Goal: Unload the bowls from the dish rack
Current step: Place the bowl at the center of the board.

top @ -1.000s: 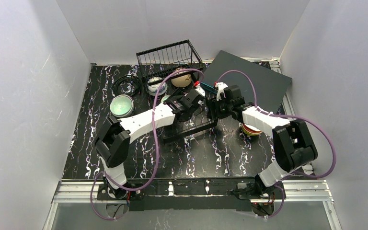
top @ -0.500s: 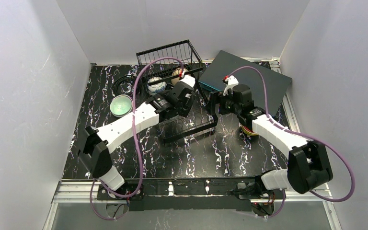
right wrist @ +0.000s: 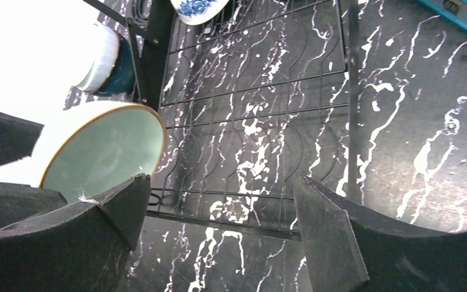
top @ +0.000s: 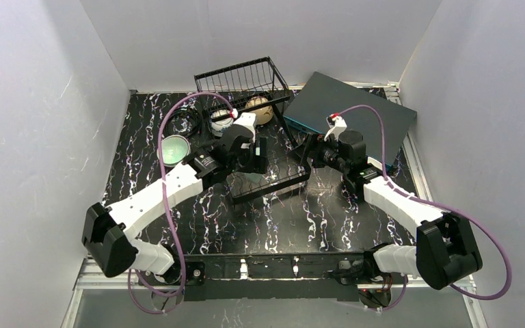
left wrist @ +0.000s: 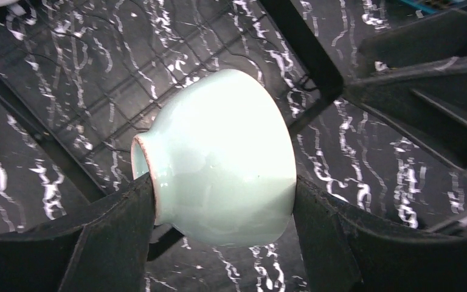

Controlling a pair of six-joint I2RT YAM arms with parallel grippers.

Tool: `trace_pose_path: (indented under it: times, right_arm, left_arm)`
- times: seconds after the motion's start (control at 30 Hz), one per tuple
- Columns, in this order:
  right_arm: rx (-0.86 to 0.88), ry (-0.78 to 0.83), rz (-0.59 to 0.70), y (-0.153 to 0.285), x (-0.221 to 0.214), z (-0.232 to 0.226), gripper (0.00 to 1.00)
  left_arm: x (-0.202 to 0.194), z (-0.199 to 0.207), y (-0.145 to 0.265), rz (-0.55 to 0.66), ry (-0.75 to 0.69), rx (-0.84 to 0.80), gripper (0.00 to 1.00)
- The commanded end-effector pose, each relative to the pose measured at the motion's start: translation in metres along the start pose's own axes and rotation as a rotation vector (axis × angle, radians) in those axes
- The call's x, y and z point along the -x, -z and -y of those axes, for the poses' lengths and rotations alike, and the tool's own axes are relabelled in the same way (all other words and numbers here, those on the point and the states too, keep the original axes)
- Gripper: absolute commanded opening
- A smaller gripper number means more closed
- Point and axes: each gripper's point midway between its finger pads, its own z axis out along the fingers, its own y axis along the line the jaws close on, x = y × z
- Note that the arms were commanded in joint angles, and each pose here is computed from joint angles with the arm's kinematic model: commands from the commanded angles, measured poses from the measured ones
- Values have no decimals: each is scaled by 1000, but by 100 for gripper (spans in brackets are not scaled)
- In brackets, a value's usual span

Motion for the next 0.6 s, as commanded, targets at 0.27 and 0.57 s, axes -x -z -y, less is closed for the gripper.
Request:
trace_pose_path:
  times: [0.27,0.57]
  right_arm:
    - [200,-154,56,-1,6,-41,93]
    - [272,-226,23,-9,-15,-48,90]
  left_arm:
    - [40,44,44,213,331,-338,5]
    - [42,56,54,260,454,-454,4]
